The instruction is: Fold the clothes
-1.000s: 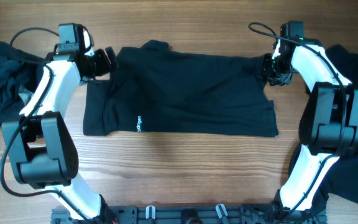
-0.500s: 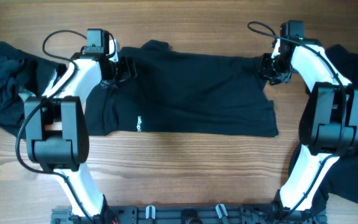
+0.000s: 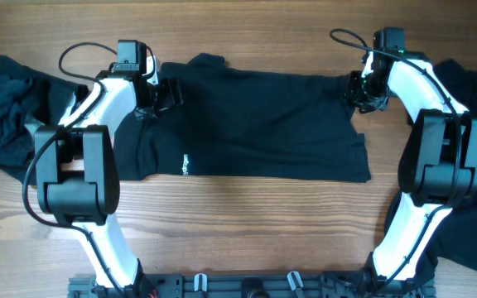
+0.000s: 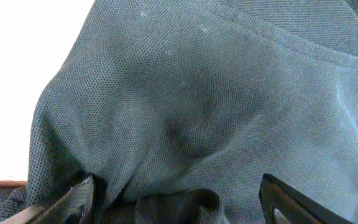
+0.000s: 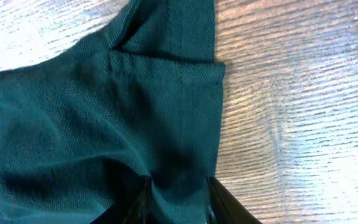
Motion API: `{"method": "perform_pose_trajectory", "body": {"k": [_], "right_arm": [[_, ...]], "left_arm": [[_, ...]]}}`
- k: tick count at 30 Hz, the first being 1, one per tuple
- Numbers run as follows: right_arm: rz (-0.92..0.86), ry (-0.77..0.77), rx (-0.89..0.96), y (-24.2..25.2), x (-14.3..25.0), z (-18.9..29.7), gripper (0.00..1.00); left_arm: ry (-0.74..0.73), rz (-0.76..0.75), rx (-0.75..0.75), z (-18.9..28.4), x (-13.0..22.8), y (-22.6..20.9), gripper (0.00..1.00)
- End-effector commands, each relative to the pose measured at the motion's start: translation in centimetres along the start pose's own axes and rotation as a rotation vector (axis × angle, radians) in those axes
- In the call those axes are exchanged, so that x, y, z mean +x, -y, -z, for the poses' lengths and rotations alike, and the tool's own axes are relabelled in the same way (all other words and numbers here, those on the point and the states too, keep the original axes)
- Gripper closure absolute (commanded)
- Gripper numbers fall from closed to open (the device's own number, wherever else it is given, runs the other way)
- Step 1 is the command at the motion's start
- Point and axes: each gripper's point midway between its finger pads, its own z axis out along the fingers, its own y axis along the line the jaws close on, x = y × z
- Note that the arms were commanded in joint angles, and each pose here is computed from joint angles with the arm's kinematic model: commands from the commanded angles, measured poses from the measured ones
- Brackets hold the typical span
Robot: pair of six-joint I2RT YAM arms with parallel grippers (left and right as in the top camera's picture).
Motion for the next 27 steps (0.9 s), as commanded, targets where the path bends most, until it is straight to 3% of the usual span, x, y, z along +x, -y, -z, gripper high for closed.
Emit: {"method": "perform_pose_trajectory", "body": {"k": [1, 7, 10, 16, 19, 22, 27], "right_arm": [[-0.003, -0.077, 0.020, 0.5, 1.7, -2.2, 0.71], [-0.013, -0.086, 0.031, 0.8, 1.9, -3.0, 0.96], [-0.038, -0.042, 0.113, 2.5, 0.8, -2.7, 0.96], [-0.103, 0.194, 0.167, 5.9, -7.0, 1.4, 0.96], [-0.094, 0.226, 0.157, 5.9, -7.9, 1.5, 0.92], [-0.028, 0.242, 0.139, 5.1, -8.3, 2.0, 0.78], [-0.023, 0.270, 0.135, 4.6, -7.7, 7.3, 0.68]], "left_arm": [[-0.121, 0.026, -0.062, -2.8, 3.5, -2.4, 0.15], [-0.145, 0.032, -0.074, -3.1, 4.5, -2.9, 0.16], [-0.147, 0.032, -0.075, -3.1, 4.6, -2.9, 0.15], [-0.185, 0.042, -0.090, -2.9, 5.6, -3.2, 0.16], [-0.186, 0.042, -0.090, -2.9, 5.6, -3.2, 0.15], [-0.186, 0.042, -0.090, -2.9, 5.6, -3.2, 0.15], [-0.167, 0.015, -0.080, -2.5, 5.0, -2.9, 0.14]]}}
